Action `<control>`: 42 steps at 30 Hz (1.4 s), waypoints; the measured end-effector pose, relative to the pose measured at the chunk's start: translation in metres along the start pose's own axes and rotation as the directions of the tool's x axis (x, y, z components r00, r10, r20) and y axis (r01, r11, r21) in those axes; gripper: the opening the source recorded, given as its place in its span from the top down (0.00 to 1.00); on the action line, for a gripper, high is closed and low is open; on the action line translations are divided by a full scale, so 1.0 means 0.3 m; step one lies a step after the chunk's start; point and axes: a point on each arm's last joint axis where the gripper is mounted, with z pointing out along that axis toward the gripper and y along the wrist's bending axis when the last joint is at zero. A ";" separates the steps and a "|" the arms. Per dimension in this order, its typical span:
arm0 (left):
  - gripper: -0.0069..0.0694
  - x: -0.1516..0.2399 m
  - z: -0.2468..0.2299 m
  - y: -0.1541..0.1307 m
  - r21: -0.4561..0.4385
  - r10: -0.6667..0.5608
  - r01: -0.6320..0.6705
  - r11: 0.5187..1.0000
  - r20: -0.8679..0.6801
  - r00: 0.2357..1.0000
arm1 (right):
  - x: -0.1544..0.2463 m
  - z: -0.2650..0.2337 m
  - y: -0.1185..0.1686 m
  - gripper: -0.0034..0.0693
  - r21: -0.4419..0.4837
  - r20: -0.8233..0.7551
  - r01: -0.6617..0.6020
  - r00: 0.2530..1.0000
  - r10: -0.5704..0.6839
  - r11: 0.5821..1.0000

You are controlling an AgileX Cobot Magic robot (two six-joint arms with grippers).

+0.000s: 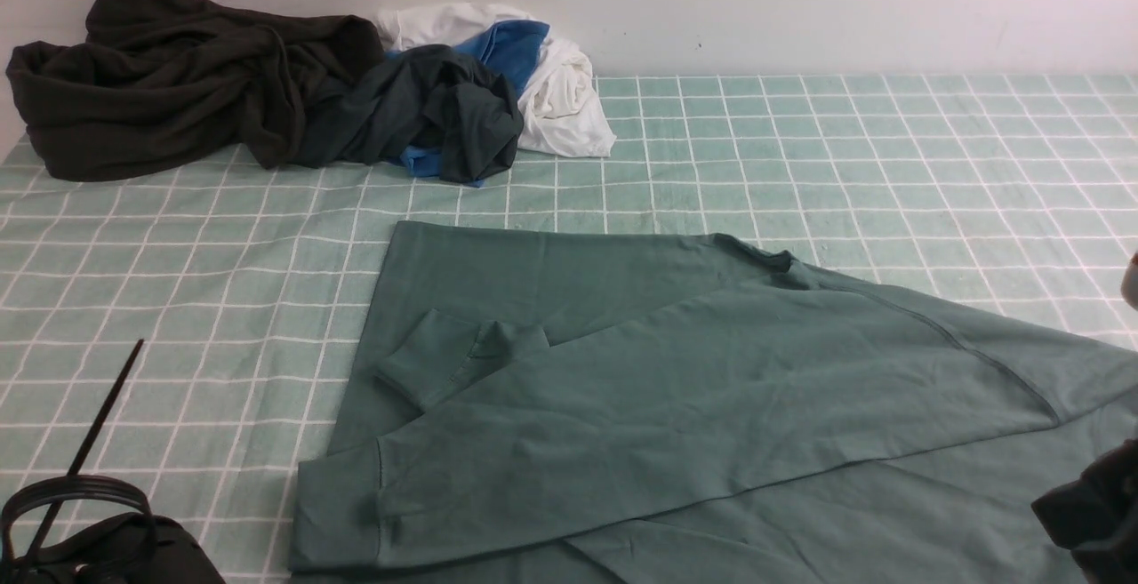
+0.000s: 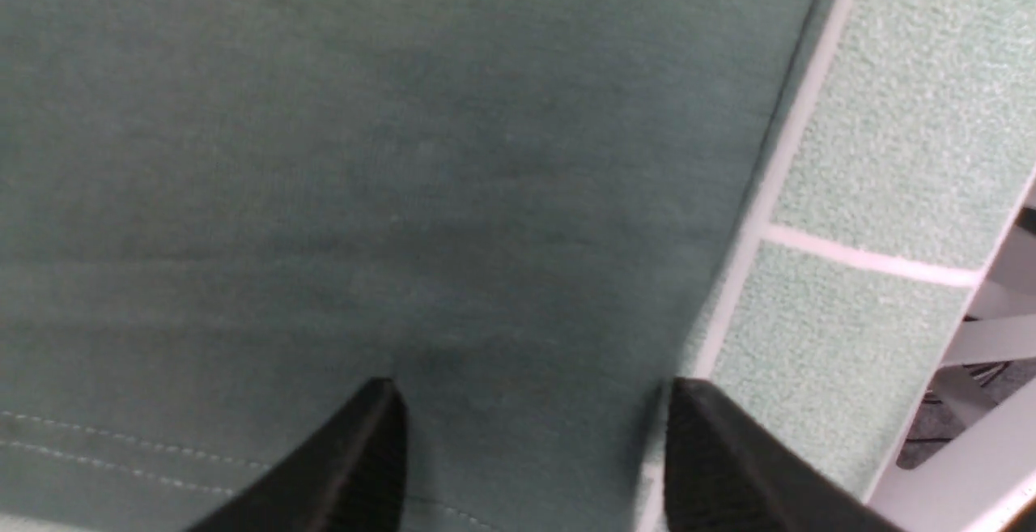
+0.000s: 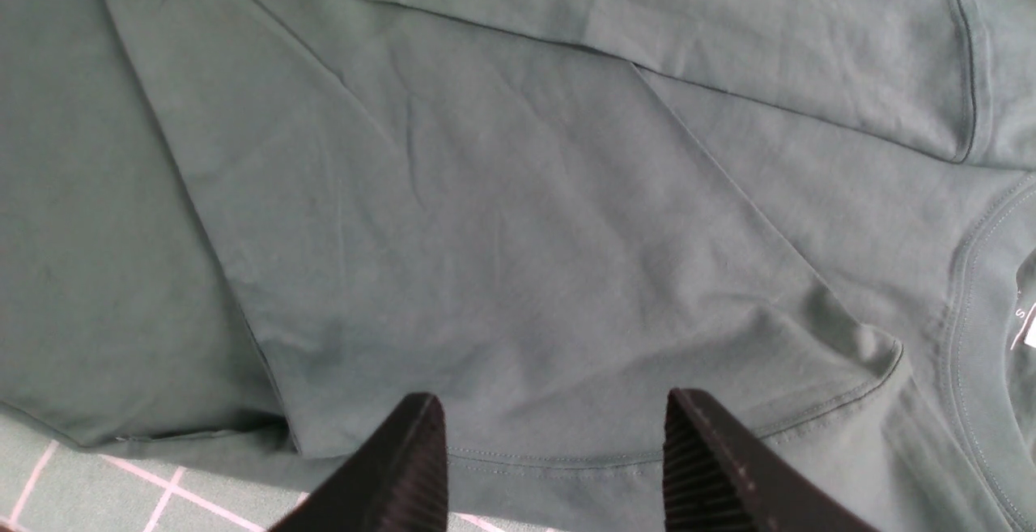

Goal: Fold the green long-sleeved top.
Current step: Use both arms simultaneously to clamp the lower edge of the clothing fabric

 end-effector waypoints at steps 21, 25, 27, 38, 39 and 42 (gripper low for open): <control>0.90 -0.013 -0.086 0.010 0.003 -0.140 0.141 0.990 -0.065 0.988 | 0.002 0.000 0.002 0.47 -0.009 -0.004 0.134 0.991 -0.134 0.991; 0.90 0.026 -0.148 0.000 -0.048 -0.146 0.144 0.988 -0.038 0.989 | 0.017 0.015 0.018 0.47 -0.062 -0.020 0.258 0.965 -0.260 0.964; 0.90 0.050 -0.172 -0.004 -0.080 -0.147 0.144 0.986 -0.039 0.988 | 0.043 0.044 0.031 0.47 -0.111 -0.046 0.334 0.939 -0.340 0.936; 0.90 0.104 -0.135 -0.023 -0.095 -0.144 0.138 0.986 -0.064 0.987 | 0.268 0.316 0.028 0.47 -0.197 -0.172 0.673 0.692 -0.701 0.713; 0.90 0.102 -0.133 -0.024 -0.093 -0.146 0.141 0.986 -0.056 0.988 | 0.277 0.346 0.025 0.47 -0.173 -0.160 0.698 0.676 -0.719 0.695; 0.90 0.099 -0.133 -0.024 -0.092 -0.149 0.145 0.985 -0.045 0.988 | 0.305 0.417 0.019 0.47 -0.143 -0.159 0.755 0.621 -0.768 0.640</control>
